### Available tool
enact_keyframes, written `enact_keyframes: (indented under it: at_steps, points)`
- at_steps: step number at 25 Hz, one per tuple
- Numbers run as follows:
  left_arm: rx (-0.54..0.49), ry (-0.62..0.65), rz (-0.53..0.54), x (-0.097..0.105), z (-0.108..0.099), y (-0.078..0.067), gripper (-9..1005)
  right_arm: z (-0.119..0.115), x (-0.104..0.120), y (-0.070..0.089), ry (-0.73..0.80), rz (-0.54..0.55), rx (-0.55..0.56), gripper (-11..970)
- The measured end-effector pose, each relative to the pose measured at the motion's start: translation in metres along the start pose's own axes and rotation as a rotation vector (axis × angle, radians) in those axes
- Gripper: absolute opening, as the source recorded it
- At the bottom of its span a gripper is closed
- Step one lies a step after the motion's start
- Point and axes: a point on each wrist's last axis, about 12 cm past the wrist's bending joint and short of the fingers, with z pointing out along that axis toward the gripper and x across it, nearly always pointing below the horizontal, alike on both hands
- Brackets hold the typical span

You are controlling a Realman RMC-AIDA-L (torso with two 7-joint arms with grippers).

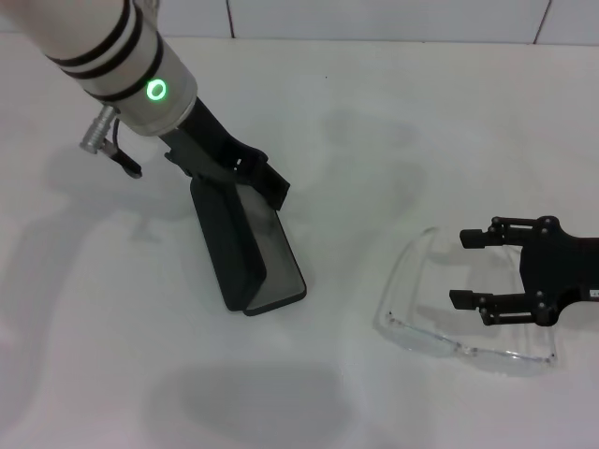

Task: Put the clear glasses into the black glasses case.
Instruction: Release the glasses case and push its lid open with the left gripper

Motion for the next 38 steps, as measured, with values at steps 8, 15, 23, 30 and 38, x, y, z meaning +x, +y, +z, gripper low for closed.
enact_keyframes:
  at_steps: [8,15,23,30,38]
  points:
    - [-0.043,0.008,-0.007,0.001,0.002,0.006,807,-0.001,0.001,0.001,0.001,0.003,0.003,754]
    - [-0.045,0.006,-0.015,0.002,0.003,0.009,798,0.002,-0.001,-0.002,-0.003,0.000,-0.003,754]
    - [-0.047,0.017,-0.024,0.004,0.006,0.011,788,0.003,-0.001,-0.003,0.001,0.000,0.004,753]
    - [-0.055,0.030,-0.040,0.006,0.012,0.017,779,0.004,0.000,-0.003,0.002,0.007,0.005,753]
    - [-0.055,0.033,-0.033,0.006,0.013,0.016,701,0.004,0.000,-0.003,0.003,0.009,0.007,753]
